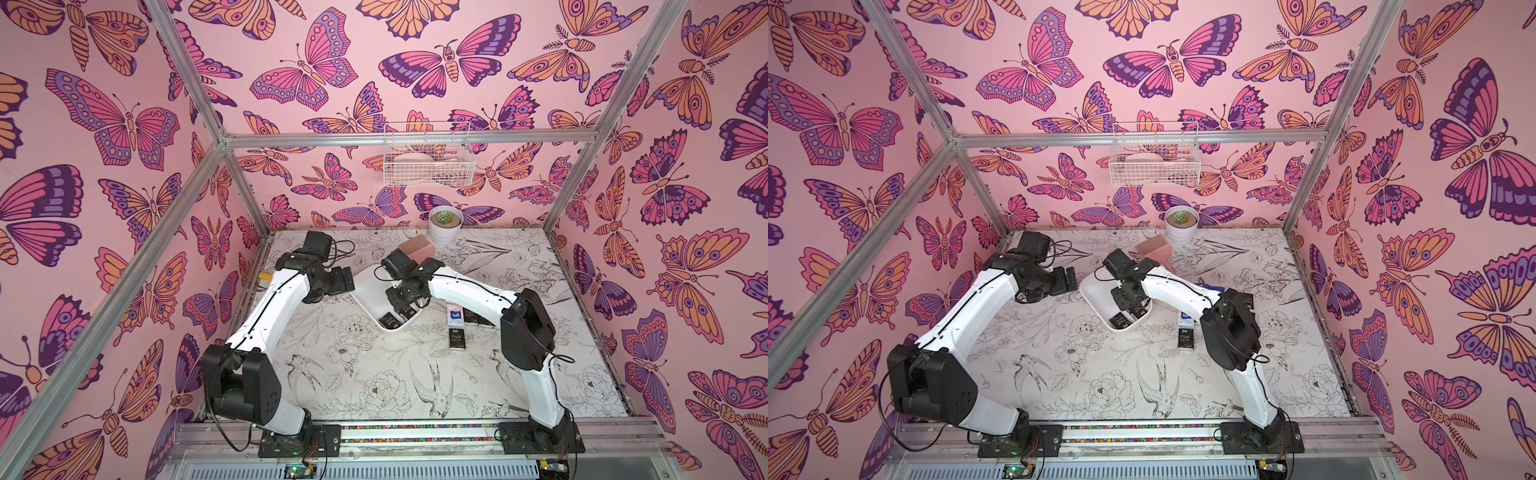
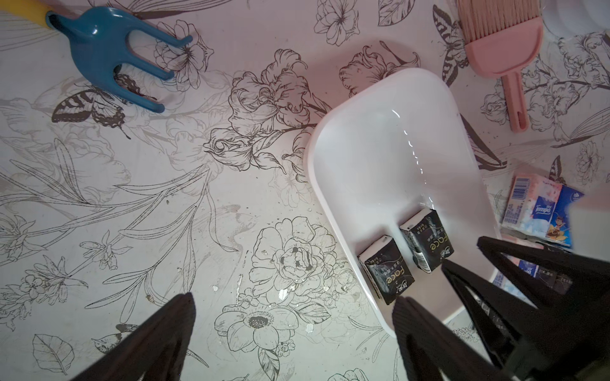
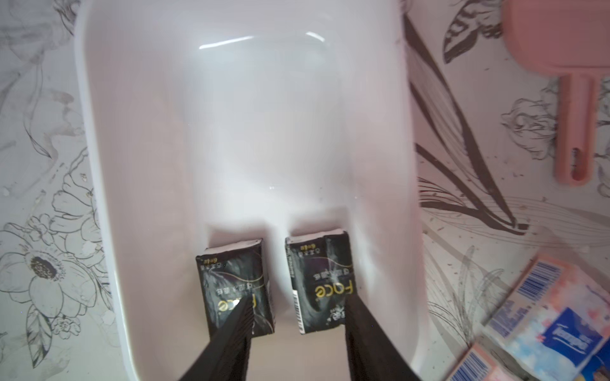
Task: Take the pocket tissues out of the storage box
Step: Pick up the pocket tissues from the storage box, then place the pocket tissues at the center of the board, then move the pocket tissues to the center of the board, then pick up the pocket tissues from the storage box, then place the pocket tissues at the center of the board, then move the pocket tissues to the center of the board.
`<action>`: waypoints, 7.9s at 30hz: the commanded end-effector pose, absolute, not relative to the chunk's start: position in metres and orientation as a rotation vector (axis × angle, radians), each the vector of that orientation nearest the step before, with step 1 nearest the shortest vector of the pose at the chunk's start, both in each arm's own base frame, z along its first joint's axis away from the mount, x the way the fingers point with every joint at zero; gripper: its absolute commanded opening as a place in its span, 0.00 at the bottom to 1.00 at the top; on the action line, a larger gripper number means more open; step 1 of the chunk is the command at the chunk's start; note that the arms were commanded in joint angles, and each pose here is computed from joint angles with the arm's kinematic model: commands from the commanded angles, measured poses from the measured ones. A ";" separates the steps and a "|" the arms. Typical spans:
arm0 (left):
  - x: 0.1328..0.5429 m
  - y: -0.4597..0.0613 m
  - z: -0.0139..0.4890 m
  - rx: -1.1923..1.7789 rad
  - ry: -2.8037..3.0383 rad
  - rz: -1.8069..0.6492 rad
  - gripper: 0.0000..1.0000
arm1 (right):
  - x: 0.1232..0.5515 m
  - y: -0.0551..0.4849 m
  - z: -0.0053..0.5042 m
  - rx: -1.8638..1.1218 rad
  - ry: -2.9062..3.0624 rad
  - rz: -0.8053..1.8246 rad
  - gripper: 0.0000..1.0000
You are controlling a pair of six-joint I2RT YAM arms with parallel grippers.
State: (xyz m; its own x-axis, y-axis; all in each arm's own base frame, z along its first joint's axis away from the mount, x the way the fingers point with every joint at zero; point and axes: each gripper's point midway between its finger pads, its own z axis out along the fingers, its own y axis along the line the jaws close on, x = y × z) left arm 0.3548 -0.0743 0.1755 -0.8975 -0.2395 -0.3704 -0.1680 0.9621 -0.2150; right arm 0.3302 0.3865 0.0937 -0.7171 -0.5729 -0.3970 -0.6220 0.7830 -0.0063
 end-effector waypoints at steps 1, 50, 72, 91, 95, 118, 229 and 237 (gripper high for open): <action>0.349 -0.066 0.177 -0.316 2.703 -0.229 1.00 | 0.319 0.378 0.082 -1.009 2.636 0.058 0.50; 0.353 -0.064 0.201 -0.311 2.638 -0.285 1.00 | 0.294 0.179 0.124 -0.207 2.737 0.124 0.00; 0.364 -0.080 0.198 -0.278 2.656 -0.302 1.00 | 0.258 0.147 0.058 0.098 2.814 0.293 0.32; 0.364 -0.085 0.200 -0.261 2.653 -0.295 1.00 | 0.241 0.127 0.018 0.195 2.886 0.368 0.33; 0.364 -0.084 0.201 -0.261 2.650 -0.294 1.00 | 0.245 0.130 0.010 0.217 2.886 0.381 0.31; 0.363 -0.084 0.201 -0.256 2.650 -0.277 1.00 | 0.268 0.136 0.084 0.126 2.733 0.417 0.39; 0.358 -0.073 0.226 -0.280 2.583 -0.328 1.00 | 0.242 0.102 0.051 0.092 2.877 0.172 0.52; 0.356 -0.072 0.225 -0.274 2.587 -0.317 1.00 | 0.241 0.096 0.036 0.128 2.895 0.153 0.46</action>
